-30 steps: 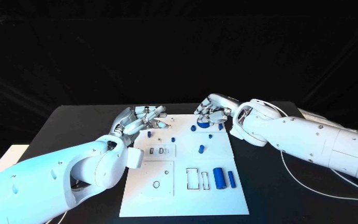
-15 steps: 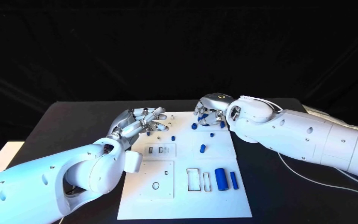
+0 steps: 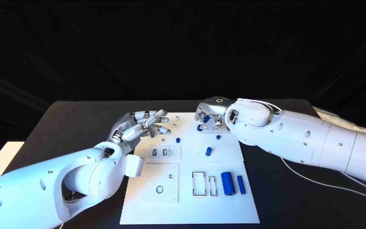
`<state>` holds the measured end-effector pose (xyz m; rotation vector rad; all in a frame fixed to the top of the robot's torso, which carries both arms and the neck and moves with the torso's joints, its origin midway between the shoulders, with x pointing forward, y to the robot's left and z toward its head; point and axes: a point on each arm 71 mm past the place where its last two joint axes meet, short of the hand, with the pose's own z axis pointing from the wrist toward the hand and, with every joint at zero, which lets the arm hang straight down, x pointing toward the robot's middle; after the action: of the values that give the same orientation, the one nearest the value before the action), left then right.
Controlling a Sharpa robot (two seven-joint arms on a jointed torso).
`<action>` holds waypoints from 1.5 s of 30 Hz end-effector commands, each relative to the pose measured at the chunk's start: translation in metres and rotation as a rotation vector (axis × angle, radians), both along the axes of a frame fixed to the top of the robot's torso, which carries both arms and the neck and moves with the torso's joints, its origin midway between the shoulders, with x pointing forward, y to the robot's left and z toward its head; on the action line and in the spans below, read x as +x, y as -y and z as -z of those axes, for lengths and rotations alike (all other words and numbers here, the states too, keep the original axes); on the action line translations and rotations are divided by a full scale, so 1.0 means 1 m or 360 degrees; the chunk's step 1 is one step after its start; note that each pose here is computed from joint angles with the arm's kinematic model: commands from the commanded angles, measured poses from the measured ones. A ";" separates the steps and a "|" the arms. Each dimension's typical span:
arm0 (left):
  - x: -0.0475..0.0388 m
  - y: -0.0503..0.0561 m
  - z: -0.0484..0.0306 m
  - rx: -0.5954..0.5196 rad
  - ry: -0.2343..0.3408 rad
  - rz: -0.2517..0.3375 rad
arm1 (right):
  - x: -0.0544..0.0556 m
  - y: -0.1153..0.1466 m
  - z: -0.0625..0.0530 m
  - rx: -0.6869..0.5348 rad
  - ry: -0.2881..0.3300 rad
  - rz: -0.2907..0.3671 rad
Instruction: Assemble the parts on the task board
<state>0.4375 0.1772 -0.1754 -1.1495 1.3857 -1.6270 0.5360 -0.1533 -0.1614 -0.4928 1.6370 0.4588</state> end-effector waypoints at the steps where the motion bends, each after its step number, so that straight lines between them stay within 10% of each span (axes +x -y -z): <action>1: -0.0008 0.001 -0.0018 -0.0022 0.0004 0.0028 | 0.001 -0.001 0.003 -0.0081 -0.0025 0.0000; 21: -0.0001 0.000 -0.0042 -0.0027 0.0012 0.0027 | 0.000 -0.002 0.005 -0.0109 -0.0046 -0.0006; 45: 0.0035 -0.006 -0.0020 -0.0018 -0.0007 0.0004 | 0.002 -0.015 -0.017 0.0297 0.0252 0.0023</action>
<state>0.4411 0.1841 -0.1747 -1.1622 1.3791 -1.6116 0.5364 -0.1391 -0.1482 -0.4083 1.4773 0.5335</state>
